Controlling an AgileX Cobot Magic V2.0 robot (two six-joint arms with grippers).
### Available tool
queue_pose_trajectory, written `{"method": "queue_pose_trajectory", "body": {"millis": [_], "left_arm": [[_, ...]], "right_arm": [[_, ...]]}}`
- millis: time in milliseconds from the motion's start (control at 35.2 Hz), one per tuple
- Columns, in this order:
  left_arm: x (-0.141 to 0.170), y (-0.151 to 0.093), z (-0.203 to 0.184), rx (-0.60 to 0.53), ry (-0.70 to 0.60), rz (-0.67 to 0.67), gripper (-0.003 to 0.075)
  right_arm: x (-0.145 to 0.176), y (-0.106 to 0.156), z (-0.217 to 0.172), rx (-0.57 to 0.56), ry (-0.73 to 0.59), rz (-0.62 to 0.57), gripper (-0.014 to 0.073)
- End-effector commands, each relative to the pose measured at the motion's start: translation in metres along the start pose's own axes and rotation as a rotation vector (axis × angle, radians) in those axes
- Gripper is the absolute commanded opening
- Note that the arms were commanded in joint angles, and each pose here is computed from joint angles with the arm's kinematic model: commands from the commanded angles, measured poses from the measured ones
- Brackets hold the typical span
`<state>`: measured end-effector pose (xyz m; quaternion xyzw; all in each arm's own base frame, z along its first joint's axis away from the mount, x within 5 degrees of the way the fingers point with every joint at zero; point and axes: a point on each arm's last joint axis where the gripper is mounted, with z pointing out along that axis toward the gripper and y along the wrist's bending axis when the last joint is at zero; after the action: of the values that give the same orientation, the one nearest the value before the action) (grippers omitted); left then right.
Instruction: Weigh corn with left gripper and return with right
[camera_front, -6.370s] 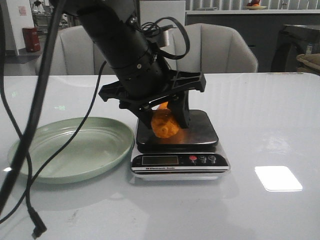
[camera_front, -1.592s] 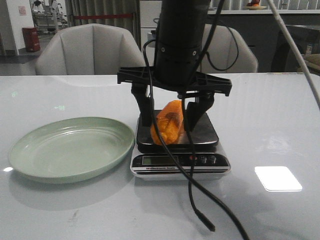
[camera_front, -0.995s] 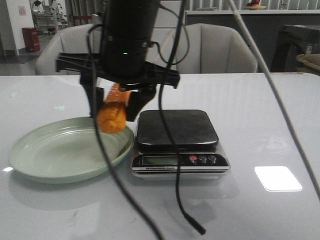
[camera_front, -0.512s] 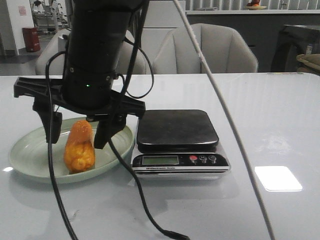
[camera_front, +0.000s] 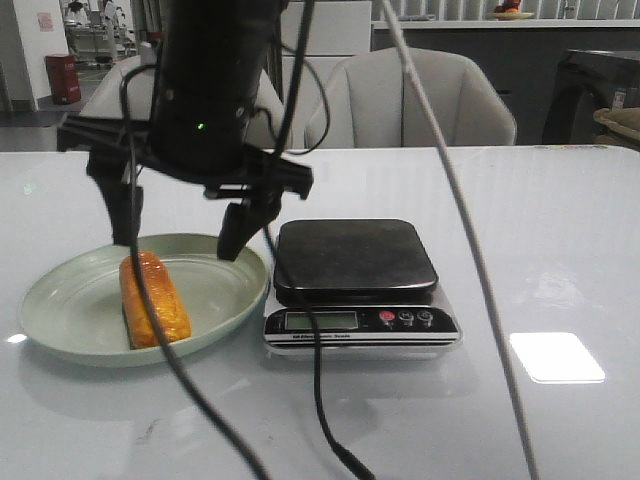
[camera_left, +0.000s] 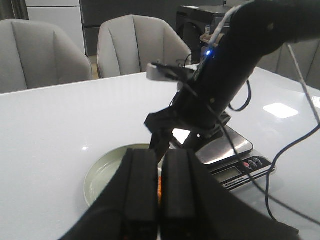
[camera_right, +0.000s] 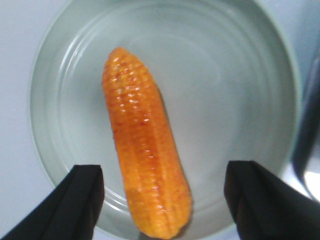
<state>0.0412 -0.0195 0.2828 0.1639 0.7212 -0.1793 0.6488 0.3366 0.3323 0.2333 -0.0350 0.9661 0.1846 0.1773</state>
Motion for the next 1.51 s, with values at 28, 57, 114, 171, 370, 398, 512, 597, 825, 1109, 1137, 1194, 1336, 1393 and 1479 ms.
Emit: {"method": "queue_pose_trajectory", "body": {"millis": [28,57,114,171,370,398,512,597,825,1109,1137,1194,1336,1393,1479], "left_arm": [[-0.014,-0.001,-0.002,0.011,-0.092,0.002,0.0114],[-0.014,-0.001,-0.002,0.011,-0.092,0.002,0.0114],[-0.014,-0.001,-0.002,0.011,-0.092,0.002,0.0114],[-0.014,-0.001,-0.002,0.011,-0.092,0.002,0.0114],[-0.014,-0.001,-0.002,0.011,-0.092,0.002,0.0114],[-0.014,-0.001,-0.002,0.011,-0.092,0.002,0.0114],[-0.014,-0.001,-0.002,0.011,-0.092,0.002,0.0114],[-0.014,-0.001,-0.002,0.011,-0.092,0.002,0.0114],[-0.014,-0.001,-0.002,0.011,-0.092,0.002,0.0114],[-0.014,-0.001,-0.002,0.011,-0.092,0.003,0.0114],[-0.014,-0.001,-0.002,0.011,-0.092,0.003,0.0114],[-0.014,-0.001,-0.002,0.011,-0.092,0.003,0.0114],[-0.014,-0.001,-0.002,0.011,-0.092,0.003,0.0114],[-0.014,-0.001,-0.002,0.010,-0.092,0.005,0.0114],[-0.014,-0.001,-0.002,0.009,-0.092,0.006,0.0114]], "right_arm": [[-0.027,-0.004,-0.087,-0.060,-0.132,-0.094,0.0596],[-0.028,-0.007,-0.094,-0.051,-0.130,-0.107,0.0596],[-0.032,-0.018,-0.114,-0.031,-0.135,-0.156,0.0596],[-0.034,-0.024,-0.129,-0.024,-0.146,-0.184,0.0596],[-0.028,-0.065,-0.182,0.017,-0.194,-0.218,0.0596],[-0.026,-0.072,-0.188,0.022,-0.205,-0.212,0.0596],[-0.008,-0.097,-0.209,0.034,-0.247,-0.185,0.0596],[0.007,-0.111,-0.214,0.043,-0.264,-0.176,0.0596],[0.058,-0.140,-0.237,0.023,-0.363,-0.164,0.0596],[0.123,-0.167,-0.256,-0.045,-0.565,-0.200,0.0596],[0.128,-0.170,-0.257,-0.050,-0.591,-0.205,0.0596],[0.142,-0.177,-0.259,-0.061,-0.650,-0.218,0.0596],[0.177,-0.195,-0.265,-0.070,-0.803,-0.274,0.0596],[0.188,-0.201,-0.267,-0.060,-0.852,-0.304,0.0596],[0.203,-0.210,-0.269,-0.035,-0.922,-0.354,0.0596]]}}
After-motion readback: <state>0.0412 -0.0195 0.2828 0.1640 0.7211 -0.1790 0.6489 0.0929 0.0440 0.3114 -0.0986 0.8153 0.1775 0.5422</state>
